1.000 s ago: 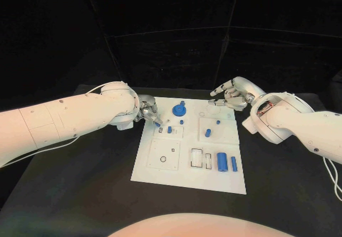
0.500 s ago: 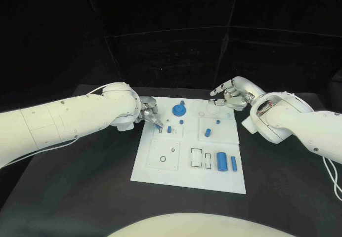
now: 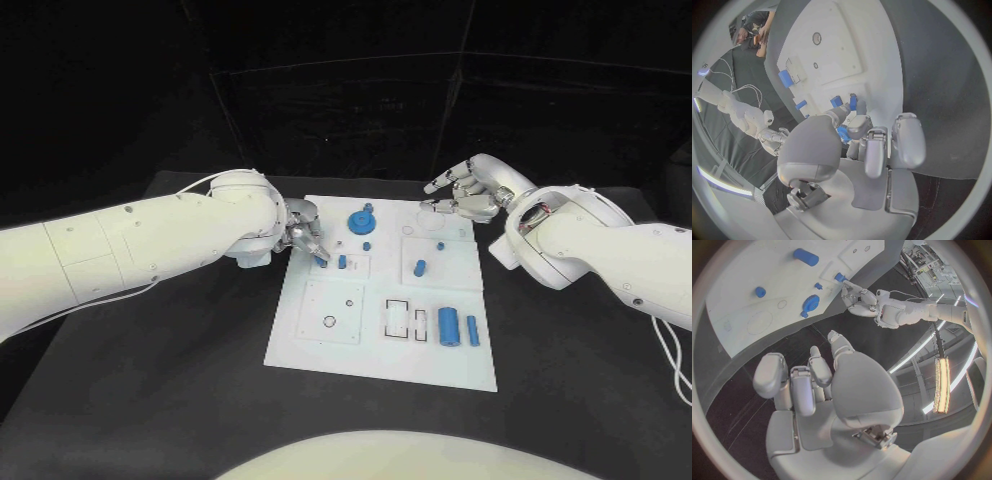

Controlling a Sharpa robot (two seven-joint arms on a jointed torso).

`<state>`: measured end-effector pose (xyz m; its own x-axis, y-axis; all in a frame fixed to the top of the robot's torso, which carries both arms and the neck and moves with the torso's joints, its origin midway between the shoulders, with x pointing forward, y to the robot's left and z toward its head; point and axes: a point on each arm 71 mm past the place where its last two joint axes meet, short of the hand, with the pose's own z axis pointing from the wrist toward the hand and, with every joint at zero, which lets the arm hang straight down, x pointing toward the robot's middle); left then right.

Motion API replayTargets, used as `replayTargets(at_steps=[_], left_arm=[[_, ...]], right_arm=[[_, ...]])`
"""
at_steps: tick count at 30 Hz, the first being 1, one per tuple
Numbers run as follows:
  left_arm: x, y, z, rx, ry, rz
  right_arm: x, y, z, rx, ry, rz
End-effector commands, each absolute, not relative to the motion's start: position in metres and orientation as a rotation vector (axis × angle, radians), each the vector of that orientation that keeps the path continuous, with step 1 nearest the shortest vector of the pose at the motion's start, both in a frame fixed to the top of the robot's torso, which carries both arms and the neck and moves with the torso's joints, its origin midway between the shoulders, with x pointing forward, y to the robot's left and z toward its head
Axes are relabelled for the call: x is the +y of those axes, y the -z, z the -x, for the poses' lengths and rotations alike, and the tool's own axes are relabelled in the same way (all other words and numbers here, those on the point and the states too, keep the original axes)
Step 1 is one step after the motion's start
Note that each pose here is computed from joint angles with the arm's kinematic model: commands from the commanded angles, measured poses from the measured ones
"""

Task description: Assemble the parts on the task board

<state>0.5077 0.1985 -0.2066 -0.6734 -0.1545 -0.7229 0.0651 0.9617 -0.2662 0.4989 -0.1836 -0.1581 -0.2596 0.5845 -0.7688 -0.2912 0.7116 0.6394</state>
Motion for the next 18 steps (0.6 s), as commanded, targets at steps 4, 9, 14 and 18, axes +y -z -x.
replayTargets(at_steps=[4, 9, 14, 18], left_arm=[[0.1963, 0.2099, -0.5044, 2.317, 0.329, 0.026], [0.1951, 0.2103, -0.5030, 2.320, 0.331, 0.020], [0.1947, 0.2102, -0.5029, 2.315, 0.333, 0.023], [0.1953, 0.2101, -0.5036, 2.310, 0.332, 0.029]], right_arm=[[-0.1831, 0.1565, -0.4991, 1.626, -0.851, -0.242], [-0.1834, 0.1565, -0.4992, 1.626, -0.850, -0.242], [-0.1834, 0.1565, -0.4991, 1.626, -0.850, -0.242], [-0.1833, 0.1565, -0.4991, 1.626, -0.851, -0.242]])
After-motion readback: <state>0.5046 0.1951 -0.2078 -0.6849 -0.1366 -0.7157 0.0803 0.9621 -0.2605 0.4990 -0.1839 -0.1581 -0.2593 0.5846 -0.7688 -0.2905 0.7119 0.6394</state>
